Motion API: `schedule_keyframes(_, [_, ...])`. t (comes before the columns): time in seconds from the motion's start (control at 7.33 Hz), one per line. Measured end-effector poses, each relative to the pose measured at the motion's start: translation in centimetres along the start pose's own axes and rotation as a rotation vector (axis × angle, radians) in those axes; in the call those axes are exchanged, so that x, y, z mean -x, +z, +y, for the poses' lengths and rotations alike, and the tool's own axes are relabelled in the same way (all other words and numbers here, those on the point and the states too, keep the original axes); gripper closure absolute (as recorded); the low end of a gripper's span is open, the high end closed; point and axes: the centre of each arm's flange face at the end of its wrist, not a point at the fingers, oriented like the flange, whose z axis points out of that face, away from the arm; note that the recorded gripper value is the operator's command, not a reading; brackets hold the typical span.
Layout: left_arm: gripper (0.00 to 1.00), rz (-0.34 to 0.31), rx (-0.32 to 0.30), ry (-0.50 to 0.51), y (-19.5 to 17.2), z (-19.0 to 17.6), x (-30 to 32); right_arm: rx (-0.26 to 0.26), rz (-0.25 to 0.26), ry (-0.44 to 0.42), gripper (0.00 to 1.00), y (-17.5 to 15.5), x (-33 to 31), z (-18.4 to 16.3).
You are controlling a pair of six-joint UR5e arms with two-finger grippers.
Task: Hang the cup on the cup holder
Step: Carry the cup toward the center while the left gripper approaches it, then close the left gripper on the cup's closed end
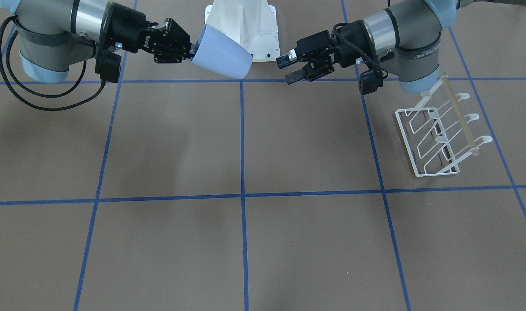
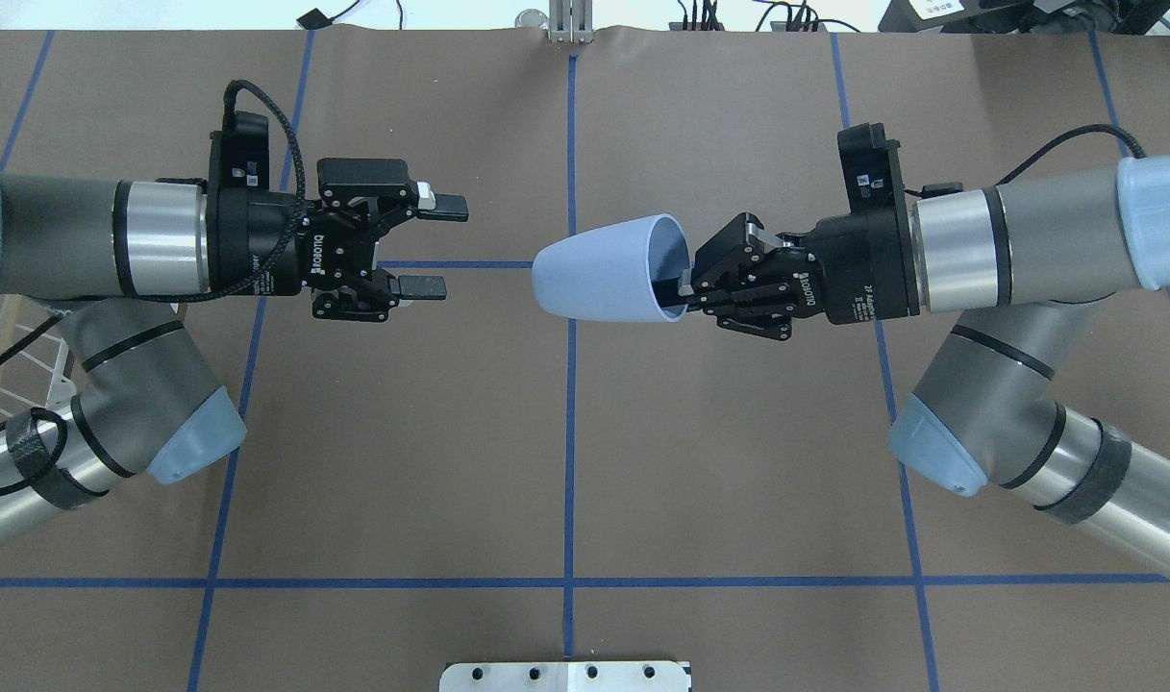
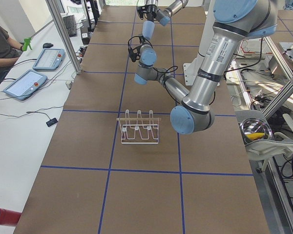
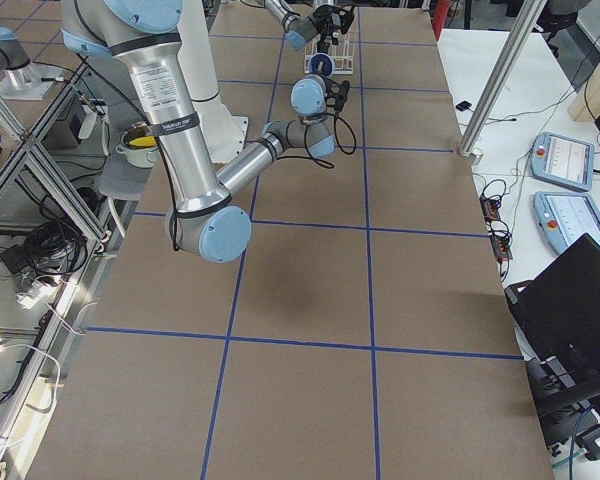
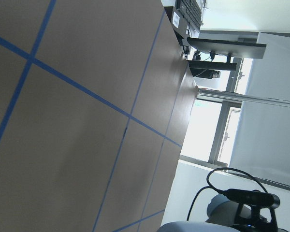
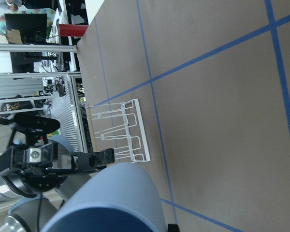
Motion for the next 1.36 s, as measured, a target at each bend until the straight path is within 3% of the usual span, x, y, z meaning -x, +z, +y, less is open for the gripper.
schedule_keyframes(0.27, [0.02,0.053,0.042,-0.074,-0.5,0.8,-0.5,0.034,-0.109,0.067,1.0,0.1,-0.2,0.0])
schedule_keyframes(0.55, [0.02,0.105,0.083,-0.117,-0.8,1.7,-1.4,0.115,-0.195,0.096,1.0,0.6,-1.6,0.5])
schedule_keyframes(0.95, [0.02,0.163,0.111,-0.195,-1.0,2.1,-2.0,0.223,-0.25,0.09,1.0,2.1,-2.8,3.1])
schedule_keyframes(1.36, [0.02,0.176,0.152,-0.247,-0.8,2.9,-1.7,0.241,-0.28,0.087,1.0,3.3,-2.6,3.4])
